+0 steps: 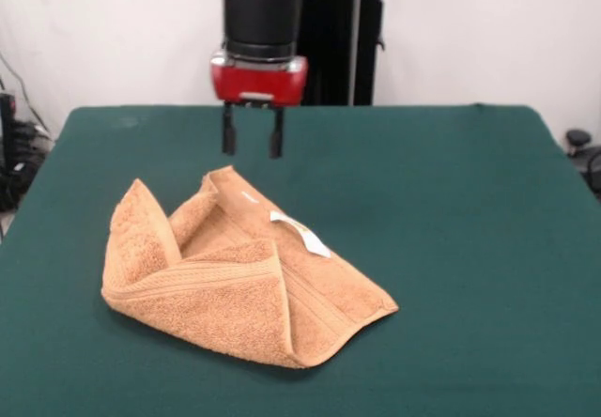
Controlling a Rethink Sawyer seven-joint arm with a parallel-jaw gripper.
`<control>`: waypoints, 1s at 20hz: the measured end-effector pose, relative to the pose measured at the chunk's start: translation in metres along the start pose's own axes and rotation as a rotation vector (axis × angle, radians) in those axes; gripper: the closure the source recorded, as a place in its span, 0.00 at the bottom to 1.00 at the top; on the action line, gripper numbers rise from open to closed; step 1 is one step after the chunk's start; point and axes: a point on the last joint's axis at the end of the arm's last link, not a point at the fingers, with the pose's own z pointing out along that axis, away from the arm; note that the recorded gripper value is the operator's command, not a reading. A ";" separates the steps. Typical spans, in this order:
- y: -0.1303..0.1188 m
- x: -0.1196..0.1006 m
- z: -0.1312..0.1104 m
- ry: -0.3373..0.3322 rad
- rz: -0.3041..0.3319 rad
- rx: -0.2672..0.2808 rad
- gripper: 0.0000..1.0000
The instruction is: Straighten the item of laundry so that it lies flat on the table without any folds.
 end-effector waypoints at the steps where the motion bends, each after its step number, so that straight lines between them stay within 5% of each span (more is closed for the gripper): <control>1: -0.005 -0.001 0.003 0.002 -0.002 -0.004 0.00; 7: -0.022 -0.001 0.027 0.044 -0.030 -0.049 0.00; 20: 0.024 -0.009 0.058 0.045 -0.177 -0.100 0.00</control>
